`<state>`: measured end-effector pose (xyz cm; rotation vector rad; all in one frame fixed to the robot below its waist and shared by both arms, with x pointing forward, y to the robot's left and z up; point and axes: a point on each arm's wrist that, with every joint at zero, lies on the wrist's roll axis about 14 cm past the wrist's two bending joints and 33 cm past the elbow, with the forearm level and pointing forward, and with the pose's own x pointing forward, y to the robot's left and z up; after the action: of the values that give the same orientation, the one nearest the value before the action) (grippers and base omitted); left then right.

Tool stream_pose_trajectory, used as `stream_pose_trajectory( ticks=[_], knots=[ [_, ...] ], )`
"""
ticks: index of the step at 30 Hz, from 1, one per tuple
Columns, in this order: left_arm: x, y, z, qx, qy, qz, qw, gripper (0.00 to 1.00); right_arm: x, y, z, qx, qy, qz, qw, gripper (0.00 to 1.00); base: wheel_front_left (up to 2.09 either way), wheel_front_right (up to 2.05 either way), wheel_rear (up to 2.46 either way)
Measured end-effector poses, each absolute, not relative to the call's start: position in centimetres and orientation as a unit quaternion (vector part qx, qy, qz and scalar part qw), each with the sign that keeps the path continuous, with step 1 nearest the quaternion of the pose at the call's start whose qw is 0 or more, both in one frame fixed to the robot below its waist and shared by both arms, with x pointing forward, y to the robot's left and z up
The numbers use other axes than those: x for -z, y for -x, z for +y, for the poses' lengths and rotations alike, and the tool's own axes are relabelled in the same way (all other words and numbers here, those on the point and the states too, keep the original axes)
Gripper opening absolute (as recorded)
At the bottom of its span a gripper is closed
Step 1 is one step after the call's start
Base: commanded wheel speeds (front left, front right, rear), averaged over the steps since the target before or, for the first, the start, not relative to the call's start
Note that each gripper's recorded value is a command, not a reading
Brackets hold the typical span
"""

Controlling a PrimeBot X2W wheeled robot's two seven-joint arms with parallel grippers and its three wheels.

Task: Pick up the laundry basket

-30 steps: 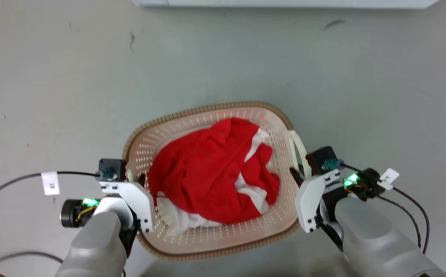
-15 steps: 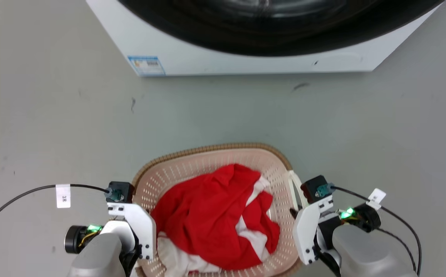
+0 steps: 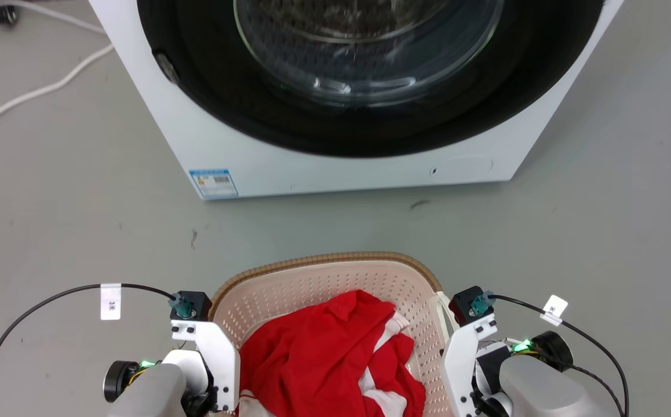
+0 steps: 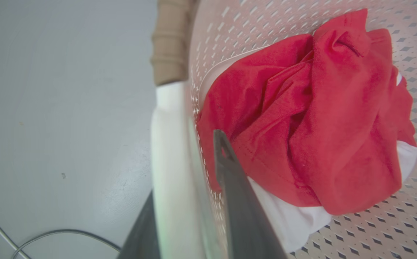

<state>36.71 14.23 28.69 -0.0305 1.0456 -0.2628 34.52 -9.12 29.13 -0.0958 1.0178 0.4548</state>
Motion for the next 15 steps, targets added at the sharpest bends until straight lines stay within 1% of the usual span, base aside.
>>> stream_pose_trajectory(
  ticks=[9, 15],
  knots=[
    [-31.5, -36.8, 13.2, 0.146, 0.003, 0.488, 0.861, 0.0, -31.4, -33.8, -10.0, -0.202, 0.054, 0.47, 0.857, 0.0, 0.0, 0.0, 0.0],
    [-32.7, -35.9, 12.7, 0.154, 0.001, 0.487, 0.86, 0.0, -32.6, -33.0, -10.5, -0.197, 0.065, 0.462, 0.862, 0.0, 0.0, 0.0, 0.0]
  ],
)
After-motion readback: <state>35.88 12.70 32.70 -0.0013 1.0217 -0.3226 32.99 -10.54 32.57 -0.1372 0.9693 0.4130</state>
